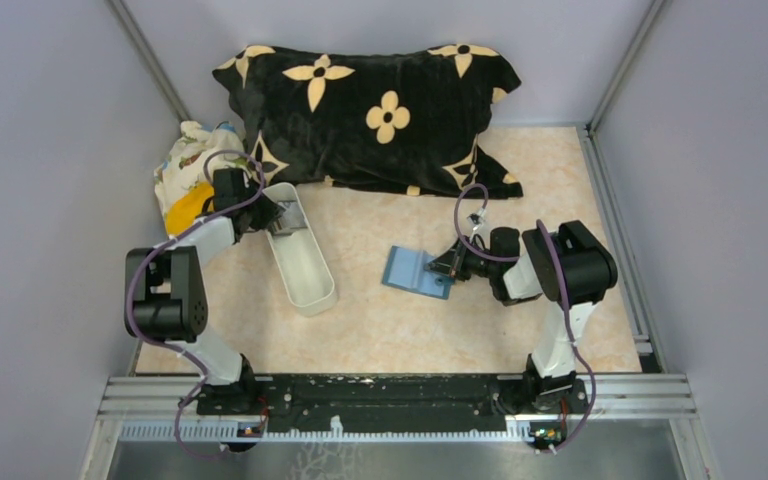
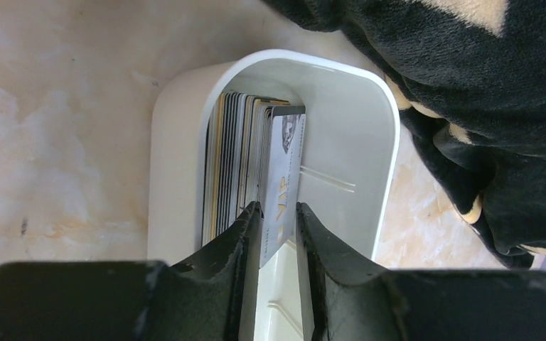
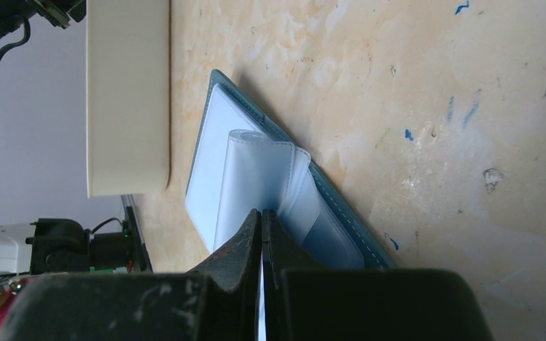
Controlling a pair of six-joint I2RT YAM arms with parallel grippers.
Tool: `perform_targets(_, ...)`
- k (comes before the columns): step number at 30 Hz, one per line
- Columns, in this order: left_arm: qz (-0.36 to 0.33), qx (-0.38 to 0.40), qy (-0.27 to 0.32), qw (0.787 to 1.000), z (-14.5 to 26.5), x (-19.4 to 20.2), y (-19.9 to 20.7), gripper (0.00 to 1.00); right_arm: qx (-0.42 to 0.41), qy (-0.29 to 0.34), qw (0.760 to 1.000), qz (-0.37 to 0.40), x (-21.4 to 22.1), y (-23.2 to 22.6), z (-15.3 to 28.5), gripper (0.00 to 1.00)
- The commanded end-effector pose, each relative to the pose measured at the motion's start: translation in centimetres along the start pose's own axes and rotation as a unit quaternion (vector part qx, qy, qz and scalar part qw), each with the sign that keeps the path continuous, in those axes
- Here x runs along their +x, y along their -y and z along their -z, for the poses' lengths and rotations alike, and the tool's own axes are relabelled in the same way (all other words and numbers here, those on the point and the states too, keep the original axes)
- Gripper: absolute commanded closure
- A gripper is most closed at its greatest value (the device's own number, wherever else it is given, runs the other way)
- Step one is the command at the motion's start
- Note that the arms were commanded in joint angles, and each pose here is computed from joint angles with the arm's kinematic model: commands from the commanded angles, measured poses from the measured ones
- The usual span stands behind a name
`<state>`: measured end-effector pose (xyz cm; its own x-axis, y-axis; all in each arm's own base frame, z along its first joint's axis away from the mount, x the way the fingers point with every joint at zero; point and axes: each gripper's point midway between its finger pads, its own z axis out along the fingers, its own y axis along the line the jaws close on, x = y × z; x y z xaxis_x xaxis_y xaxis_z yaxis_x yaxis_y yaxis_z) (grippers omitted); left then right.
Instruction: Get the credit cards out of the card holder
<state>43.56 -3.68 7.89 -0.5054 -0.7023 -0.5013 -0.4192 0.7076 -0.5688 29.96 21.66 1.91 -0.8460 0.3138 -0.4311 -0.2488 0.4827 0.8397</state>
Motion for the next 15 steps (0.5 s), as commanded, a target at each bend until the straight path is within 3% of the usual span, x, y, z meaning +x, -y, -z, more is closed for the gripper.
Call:
perform_targets(1, -0.009, -0.006, 0.030, 0.999, 1.3, -2.1, 0.5, 0.69, 0.052, -0.027, 0.998, -0.020, 2.8, 2.9, 0.3, 1.00)
perform_targets(15, -0.071, 0.065, 0.097, 0.991, 7.7, -2.6, 8.0, 0.71, 0.059, -0.018, 0.998, -0.006, 2.1, 2.4, 0.6, 1.00)
